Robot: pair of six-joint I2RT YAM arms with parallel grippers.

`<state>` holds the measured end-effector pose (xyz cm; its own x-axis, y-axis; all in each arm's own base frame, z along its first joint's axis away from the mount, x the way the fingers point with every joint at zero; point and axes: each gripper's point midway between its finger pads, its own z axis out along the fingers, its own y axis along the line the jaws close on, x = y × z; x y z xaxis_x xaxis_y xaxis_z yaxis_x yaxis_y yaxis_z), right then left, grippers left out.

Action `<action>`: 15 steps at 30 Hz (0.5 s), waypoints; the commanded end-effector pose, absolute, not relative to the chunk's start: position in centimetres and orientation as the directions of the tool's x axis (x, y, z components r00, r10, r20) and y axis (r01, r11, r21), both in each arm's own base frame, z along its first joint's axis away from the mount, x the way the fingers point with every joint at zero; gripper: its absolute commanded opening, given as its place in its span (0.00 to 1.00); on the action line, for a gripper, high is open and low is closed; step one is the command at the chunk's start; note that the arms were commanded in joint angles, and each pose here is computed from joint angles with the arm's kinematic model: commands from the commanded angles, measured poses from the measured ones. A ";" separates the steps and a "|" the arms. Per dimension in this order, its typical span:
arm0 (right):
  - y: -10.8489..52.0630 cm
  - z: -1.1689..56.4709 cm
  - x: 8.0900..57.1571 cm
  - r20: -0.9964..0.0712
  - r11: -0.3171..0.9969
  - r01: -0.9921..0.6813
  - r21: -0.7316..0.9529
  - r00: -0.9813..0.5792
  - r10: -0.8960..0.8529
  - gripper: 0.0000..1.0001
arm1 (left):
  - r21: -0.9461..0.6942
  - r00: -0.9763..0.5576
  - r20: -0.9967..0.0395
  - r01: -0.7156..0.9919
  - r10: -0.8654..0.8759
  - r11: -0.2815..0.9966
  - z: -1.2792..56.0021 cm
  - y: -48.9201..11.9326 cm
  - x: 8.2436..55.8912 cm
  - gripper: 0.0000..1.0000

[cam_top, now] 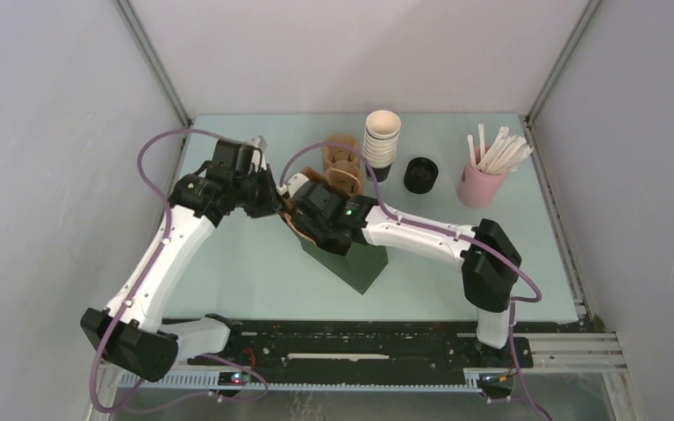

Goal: Pack the takeout coffee

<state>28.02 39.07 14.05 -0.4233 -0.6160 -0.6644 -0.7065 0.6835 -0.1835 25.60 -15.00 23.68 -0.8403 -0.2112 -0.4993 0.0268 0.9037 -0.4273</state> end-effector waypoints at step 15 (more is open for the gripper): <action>39.0 19.0 26.9 -0.682 0.668 -0.739 -0.087 -0.445 -0.581 0.87 | -0.460 -0.847 -0.500 0.085 -0.179 0.884 25.0 -16.2 25.1 0.13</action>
<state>27.36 38.48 14.97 -0.4515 -0.6448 -0.6168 -0.7421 0.6551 -0.1416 26.00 -15.19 23.81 -0.8352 -0.2135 -0.5069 0.0323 0.9010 -0.4327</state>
